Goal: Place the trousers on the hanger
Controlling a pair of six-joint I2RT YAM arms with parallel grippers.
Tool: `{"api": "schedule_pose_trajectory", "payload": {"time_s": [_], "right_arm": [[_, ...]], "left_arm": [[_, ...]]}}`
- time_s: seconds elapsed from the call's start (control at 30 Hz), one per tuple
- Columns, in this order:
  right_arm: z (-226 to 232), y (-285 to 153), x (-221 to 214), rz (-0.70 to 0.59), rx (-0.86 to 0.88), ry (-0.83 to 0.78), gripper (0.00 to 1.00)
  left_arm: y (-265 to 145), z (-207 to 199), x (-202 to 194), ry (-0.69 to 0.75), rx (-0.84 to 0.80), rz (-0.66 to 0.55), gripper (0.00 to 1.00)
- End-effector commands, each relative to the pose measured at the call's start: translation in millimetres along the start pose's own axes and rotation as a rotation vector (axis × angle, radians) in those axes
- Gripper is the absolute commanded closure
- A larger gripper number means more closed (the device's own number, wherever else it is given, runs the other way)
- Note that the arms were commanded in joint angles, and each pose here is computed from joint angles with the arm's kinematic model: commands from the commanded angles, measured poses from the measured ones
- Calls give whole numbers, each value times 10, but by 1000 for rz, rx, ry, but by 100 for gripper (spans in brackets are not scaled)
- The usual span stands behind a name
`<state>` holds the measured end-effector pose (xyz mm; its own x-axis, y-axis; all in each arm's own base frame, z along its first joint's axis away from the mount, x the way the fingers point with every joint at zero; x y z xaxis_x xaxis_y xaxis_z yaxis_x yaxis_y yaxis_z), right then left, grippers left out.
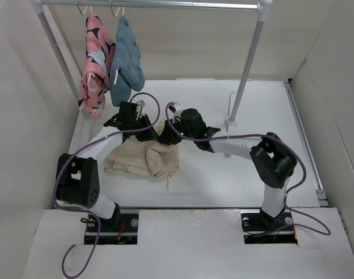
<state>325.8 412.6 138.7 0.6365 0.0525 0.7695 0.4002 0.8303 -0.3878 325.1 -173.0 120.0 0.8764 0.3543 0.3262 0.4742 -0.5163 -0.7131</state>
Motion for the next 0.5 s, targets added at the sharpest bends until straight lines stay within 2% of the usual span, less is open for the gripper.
{"api": "schedule_pose_trajectory", "payload": {"time_s": [0.0, 0.07, 0.1, 0.3, 0.47], "right_arm": [[146, -55, 10, -40, -89, -183, 66], [129, -67, 16, -68, -161, -205, 62], [155, -87, 53, -83, -174, -221, 57], [101, -102, 200, -153, -297, -242, 50], [36, -73, 194, -163, -347, -244, 45]], "left_arm": [[-87, -184, 85, 13, -56, -2, 97], [-100, -215, 116, 17, -62, -10, 86], [-113, -246, 148, 21, -68, -17, 82], [-119, -332, 172, 32, -84, -12, 82], [-38, -279, 135, 20, -74, 15, 89]]}}
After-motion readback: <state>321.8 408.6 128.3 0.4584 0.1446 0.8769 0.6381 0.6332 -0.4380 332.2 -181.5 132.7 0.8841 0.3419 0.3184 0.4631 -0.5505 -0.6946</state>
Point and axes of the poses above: each gripper's point midway between its finger pads, its own y axis out along the fingers, its own z axis along the line the jaws close on, x = y × z, the point moved 1 cm from there along -y, back along the fingers, and after that the axes turned 4 degrees about -y, right-handed, at the moved point
